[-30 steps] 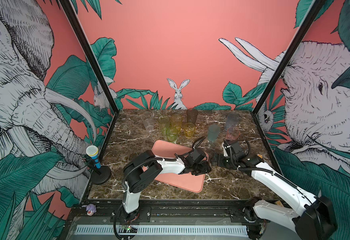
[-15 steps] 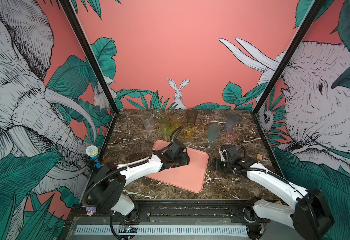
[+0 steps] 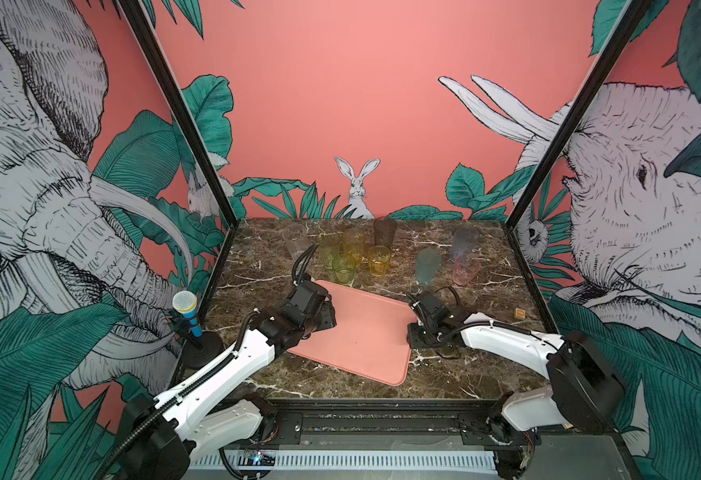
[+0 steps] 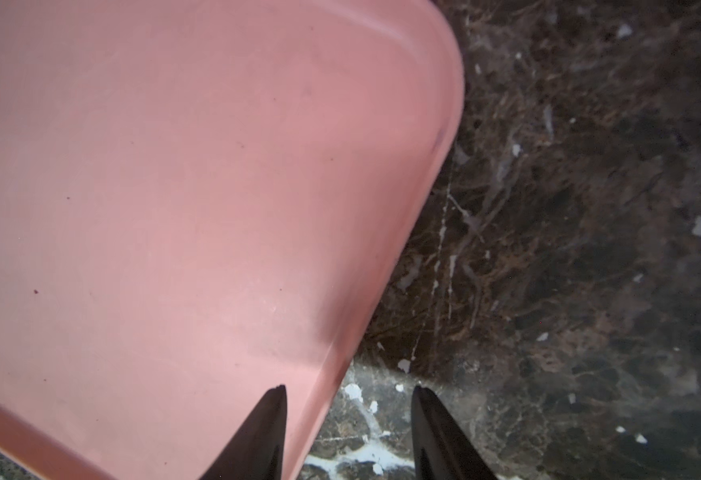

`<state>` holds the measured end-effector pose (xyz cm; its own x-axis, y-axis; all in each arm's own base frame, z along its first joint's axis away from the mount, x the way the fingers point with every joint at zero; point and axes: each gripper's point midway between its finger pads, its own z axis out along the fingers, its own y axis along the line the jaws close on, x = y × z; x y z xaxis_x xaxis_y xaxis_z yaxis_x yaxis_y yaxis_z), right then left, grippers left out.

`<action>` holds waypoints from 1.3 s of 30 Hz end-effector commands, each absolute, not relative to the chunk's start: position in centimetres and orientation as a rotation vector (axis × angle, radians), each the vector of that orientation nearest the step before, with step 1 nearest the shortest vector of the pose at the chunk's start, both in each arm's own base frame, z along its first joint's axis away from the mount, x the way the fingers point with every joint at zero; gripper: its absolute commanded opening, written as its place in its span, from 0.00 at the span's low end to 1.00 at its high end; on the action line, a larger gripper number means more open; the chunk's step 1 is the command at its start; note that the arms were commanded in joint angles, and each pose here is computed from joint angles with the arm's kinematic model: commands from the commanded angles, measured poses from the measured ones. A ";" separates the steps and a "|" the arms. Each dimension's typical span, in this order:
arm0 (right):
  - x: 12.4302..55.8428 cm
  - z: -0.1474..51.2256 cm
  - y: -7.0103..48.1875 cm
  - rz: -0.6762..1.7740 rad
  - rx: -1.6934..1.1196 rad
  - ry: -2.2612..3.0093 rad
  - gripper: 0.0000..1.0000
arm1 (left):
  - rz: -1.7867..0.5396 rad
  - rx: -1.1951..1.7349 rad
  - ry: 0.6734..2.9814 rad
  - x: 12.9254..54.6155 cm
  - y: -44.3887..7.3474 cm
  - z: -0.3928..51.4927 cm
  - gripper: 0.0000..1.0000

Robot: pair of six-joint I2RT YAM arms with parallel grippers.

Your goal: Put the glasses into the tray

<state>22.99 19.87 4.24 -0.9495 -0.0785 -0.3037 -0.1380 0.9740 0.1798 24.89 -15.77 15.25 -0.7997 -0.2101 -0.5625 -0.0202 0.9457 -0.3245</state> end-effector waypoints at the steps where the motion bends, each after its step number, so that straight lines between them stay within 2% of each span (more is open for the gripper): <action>1: 23.5 4.4 20.0 0.235 -0.168 2.800 0.47 | -0.298 -0.151 2.474 24.5 -14.0 15.7 0.63; 6: 23.5 3.7 20.3 0.238 -0.175 2.807 0.41 | -0.294 -0.145 2.471 24.6 -14.0 15.9 0.63; 18: 23.3 2.6 21.1 0.234 -0.199 2.833 0.40 | -0.293 -0.143 2.478 24.5 -14.0 15.7 0.63; 30: 23.3 2.5 19.2 0.097 -0.222 2.833 0.12 | -0.294 -0.142 2.469 24.6 -14.0 15.9 0.63; 39: 23.8 2.4 17.7 0.016 -0.240 2.856 0.07 | -0.287 -0.140 2.475 24.5 -13.9 15.8 0.63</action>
